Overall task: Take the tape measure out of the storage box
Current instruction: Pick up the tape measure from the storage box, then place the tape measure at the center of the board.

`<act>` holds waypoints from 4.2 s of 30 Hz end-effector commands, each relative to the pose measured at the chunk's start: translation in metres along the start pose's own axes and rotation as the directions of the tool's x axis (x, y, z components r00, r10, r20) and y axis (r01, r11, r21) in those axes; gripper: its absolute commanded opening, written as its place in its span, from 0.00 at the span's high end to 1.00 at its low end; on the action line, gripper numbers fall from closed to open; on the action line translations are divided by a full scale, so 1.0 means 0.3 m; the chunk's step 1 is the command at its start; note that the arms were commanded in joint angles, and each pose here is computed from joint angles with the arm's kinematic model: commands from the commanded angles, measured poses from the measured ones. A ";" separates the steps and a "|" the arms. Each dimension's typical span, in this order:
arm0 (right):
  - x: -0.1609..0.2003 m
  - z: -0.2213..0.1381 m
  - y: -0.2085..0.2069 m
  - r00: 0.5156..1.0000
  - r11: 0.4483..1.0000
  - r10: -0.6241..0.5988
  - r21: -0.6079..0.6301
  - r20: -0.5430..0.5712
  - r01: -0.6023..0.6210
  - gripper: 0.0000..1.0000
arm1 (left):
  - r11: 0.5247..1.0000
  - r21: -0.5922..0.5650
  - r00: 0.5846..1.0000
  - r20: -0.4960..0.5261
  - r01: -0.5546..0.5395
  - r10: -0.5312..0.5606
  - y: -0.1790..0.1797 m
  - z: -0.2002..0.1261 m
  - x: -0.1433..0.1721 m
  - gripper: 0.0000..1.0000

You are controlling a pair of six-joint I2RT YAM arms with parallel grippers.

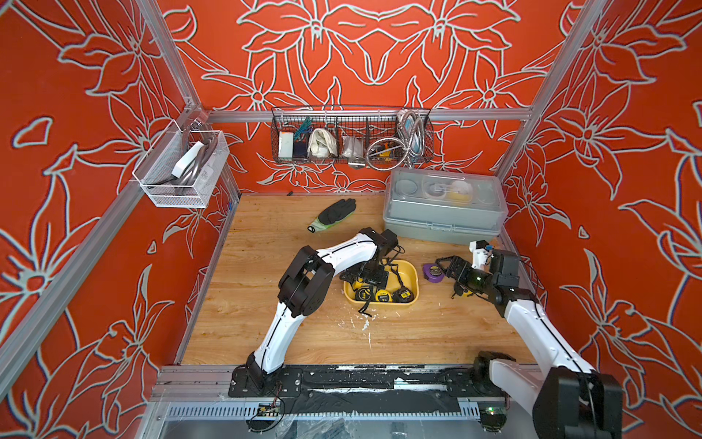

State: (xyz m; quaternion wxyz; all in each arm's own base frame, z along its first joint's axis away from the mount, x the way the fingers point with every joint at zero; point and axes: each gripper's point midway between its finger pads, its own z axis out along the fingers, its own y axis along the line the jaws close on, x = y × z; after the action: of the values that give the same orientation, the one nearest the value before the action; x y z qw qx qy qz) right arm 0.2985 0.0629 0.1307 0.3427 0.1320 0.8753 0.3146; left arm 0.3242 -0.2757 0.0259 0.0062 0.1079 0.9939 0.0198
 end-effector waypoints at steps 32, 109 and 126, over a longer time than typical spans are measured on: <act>0.046 -0.019 0.004 1.000 1.000 -0.009 -0.005 -0.027 0.009 0.00 | 0.996 0.025 0.996 -0.011 -0.090 0.091 -0.017 0.091 -0.005 0.35; 0.360 0.265 0.587 0.718 0.759 -0.325 -0.623 -0.615 -0.190 0.40 | 0.815 0.015 0.699 0.524 -0.580 0.487 -0.074 -0.394 0.071 0.53; 0.382 0.219 0.630 0.682 0.747 -0.334 -0.624 -0.650 -0.230 0.37 | 0.799 0.015 0.640 0.608 -0.602 0.470 -0.092 -0.422 0.062 0.52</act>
State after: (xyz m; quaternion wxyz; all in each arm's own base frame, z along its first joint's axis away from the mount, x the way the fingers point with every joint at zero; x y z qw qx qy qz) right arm 0.2736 0.2869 0.1484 0.0055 -0.1443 0.7732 0.6175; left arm 0.2937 -0.2939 0.1375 0.2654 0.3966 0.8729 -0.1011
